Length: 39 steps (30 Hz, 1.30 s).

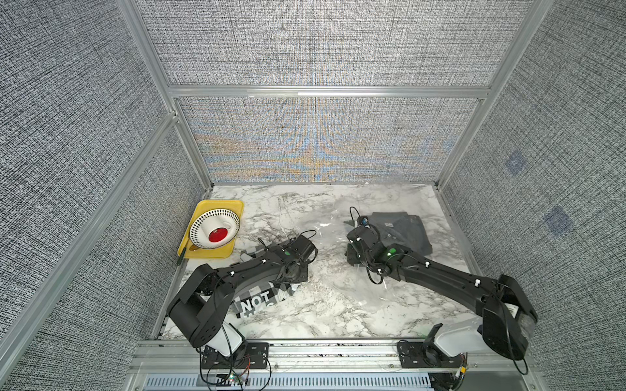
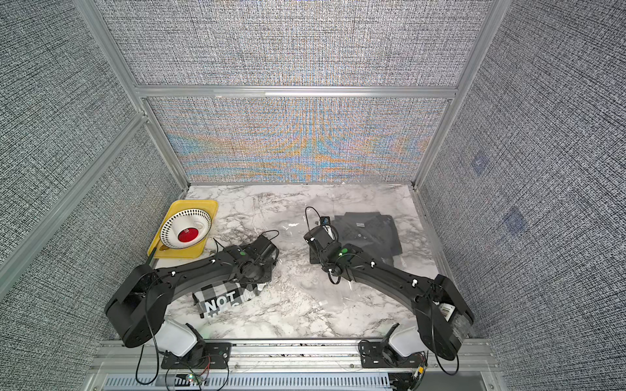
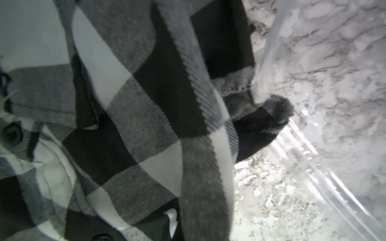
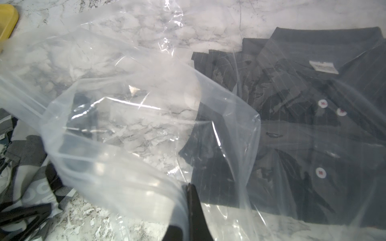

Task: Place the folded shirt into the vacuum bag
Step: Pick up the shirt from the center of the board.

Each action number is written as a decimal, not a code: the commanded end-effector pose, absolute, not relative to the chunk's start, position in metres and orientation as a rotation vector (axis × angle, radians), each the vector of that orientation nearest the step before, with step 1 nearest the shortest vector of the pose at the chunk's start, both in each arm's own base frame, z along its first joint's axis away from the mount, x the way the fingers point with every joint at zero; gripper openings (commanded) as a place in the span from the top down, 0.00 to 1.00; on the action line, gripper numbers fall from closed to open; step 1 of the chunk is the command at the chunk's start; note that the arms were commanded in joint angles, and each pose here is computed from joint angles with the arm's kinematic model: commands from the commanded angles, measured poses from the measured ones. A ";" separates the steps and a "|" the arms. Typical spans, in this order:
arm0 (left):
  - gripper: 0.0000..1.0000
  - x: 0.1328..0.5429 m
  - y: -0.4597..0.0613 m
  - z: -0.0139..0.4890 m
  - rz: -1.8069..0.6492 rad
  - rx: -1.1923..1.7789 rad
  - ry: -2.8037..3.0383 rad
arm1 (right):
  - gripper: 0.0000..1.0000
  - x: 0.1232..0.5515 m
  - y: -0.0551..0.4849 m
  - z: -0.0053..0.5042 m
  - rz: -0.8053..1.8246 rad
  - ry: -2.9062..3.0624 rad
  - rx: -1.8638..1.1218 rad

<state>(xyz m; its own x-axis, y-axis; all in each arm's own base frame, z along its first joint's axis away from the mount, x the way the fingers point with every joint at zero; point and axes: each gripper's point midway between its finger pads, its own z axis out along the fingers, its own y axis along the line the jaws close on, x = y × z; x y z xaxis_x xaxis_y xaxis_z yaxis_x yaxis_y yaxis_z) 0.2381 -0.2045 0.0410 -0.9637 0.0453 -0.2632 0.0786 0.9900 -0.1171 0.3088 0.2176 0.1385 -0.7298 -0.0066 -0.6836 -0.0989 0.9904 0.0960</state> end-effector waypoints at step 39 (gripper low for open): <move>1.00 0.245 -0.212 0.139 -0.637 -0.162 2.584 | 1.00 0.331 0.191 0.144 0.170 2.389 0.054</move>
